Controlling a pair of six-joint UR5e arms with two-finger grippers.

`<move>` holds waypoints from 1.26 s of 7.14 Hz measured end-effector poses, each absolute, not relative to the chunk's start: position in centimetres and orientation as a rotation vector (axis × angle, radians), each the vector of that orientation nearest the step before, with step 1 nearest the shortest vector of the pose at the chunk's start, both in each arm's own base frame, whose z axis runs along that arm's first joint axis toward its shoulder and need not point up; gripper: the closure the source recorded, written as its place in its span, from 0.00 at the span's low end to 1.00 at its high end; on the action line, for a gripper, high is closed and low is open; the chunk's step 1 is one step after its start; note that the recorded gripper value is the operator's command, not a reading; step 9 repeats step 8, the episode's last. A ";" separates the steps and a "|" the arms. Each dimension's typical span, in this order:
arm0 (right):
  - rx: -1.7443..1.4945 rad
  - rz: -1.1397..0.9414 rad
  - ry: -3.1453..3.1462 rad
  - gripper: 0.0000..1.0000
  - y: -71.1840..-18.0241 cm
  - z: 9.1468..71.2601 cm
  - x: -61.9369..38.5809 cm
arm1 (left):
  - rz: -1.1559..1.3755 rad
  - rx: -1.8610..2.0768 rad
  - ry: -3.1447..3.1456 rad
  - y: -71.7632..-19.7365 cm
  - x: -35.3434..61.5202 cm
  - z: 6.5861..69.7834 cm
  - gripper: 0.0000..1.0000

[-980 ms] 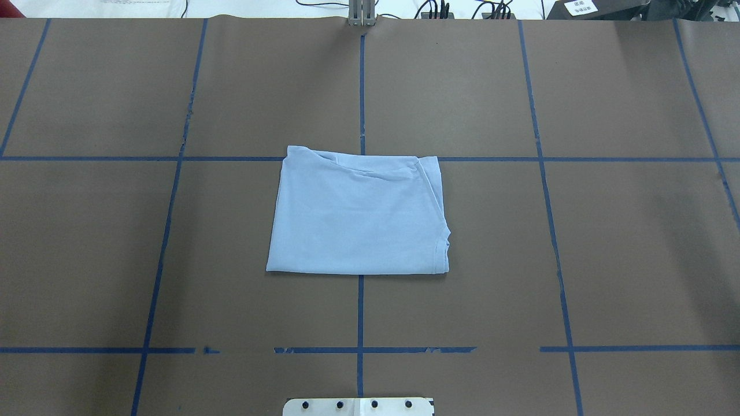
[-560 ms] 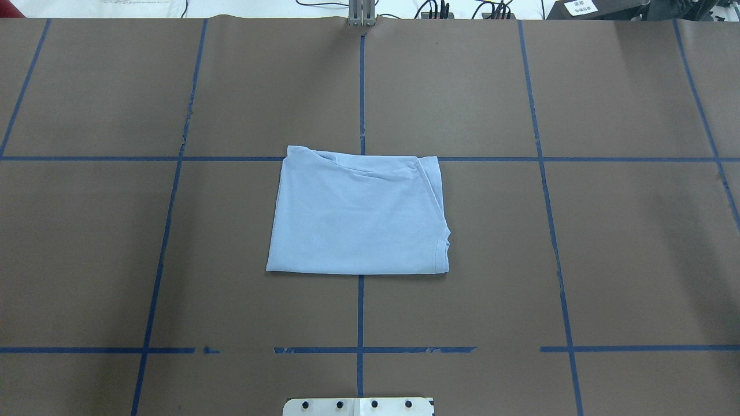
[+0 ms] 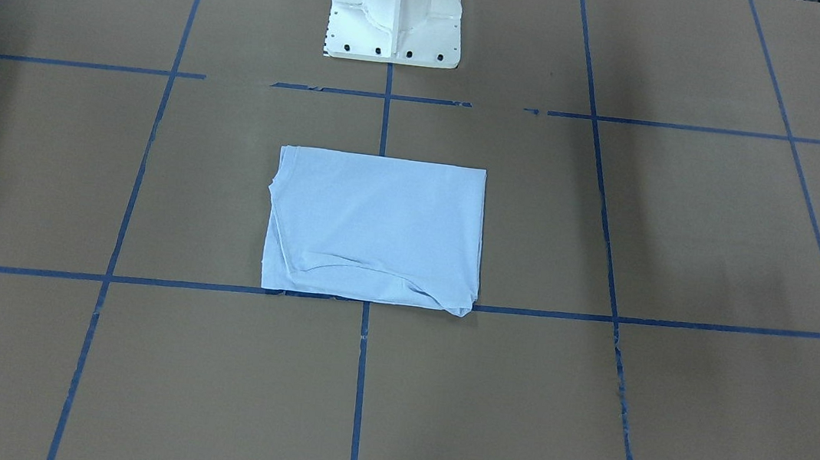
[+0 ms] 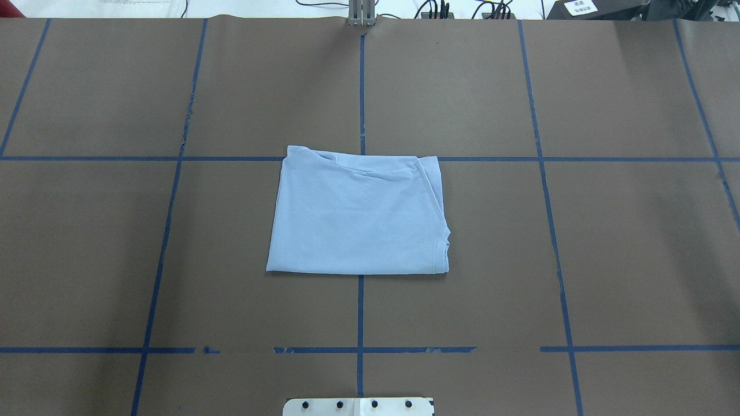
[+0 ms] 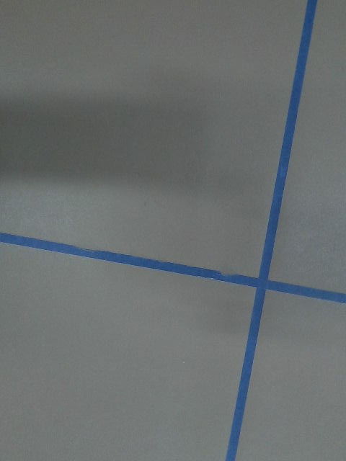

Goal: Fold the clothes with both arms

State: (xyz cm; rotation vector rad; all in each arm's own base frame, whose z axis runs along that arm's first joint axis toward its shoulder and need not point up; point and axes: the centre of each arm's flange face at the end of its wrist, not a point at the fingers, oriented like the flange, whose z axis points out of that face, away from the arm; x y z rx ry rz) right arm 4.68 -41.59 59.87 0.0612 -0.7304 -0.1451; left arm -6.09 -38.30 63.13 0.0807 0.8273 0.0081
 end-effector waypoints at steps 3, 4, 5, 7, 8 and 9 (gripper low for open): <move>0.039 -0.134 -0.733 0.00 -40.8 60.7 4.7 | -0.001 0.060 0.827 -37.4 -6.1 64.0 0.00; 0.034 -0.131 -0.732 0.00 -40.5 60.9 4.7 | -0.003 0.057 0.814 -37.2 -6.2 64.2 0.00; 0.029 -0.129 -0.730 0.00 -40.3 61.1 4.8 | -0.005 0.060 0.783 -36.9 -6.4 64.2 0.00; 0.007 -0.125 -0.724 0.00 -39.2 62.1 4.9 | 0.000 0.076 0.741 -36.9 -6.7 63.7 0.00; -0.007 -0.121 -0.724 0.00 -38.5 62.7 4.9 | 0.005 0.089 0.736 -37.1 -6.7 63.2 0.00; -0.007 -0.121 -0.724 0.00 -38.5 62.7 4.9 | 0.005 0.089 0.736 -37.1 -6.7 63.2 0.00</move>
